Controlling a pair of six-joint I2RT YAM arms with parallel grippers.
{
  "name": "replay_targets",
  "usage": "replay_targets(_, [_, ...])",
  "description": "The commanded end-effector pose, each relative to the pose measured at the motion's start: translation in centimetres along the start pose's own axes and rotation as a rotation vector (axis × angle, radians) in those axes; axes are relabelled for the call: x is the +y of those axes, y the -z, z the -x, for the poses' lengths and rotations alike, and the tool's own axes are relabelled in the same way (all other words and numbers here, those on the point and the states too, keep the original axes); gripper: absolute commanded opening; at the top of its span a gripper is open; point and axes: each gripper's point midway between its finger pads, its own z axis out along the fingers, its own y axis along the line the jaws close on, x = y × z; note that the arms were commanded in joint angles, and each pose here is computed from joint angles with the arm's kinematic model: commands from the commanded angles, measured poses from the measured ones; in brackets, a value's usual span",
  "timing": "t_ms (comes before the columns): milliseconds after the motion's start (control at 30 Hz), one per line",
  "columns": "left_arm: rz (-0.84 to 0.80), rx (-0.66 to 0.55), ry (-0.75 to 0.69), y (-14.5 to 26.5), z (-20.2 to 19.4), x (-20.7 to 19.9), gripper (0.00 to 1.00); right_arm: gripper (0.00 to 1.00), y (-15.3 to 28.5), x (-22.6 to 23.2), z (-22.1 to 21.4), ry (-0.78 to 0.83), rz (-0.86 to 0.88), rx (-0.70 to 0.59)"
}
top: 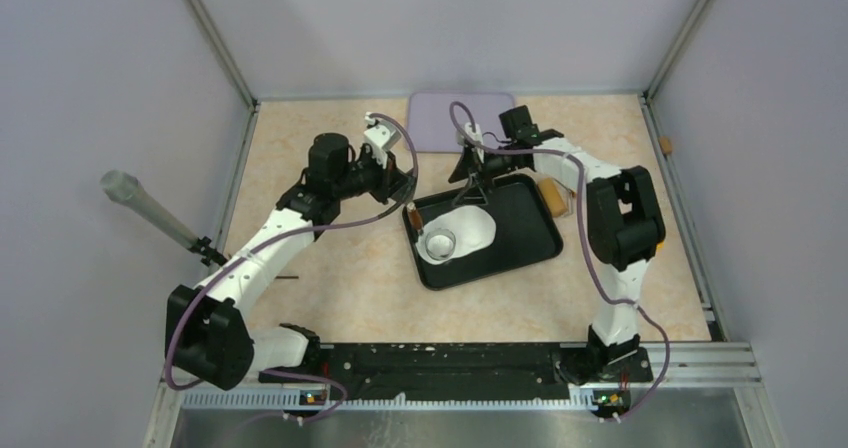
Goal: Roll out the dumpling wrappers from the dough
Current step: Pick up the spatula from the work surface.
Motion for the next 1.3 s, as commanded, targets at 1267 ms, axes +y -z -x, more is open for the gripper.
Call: replay_targets(1267, [-0.014,-0.311,0.144,6.2,7.5,3.1,0.0,0.45,-12.3,4.1,1.7,-0.16,0.406,-0.119])
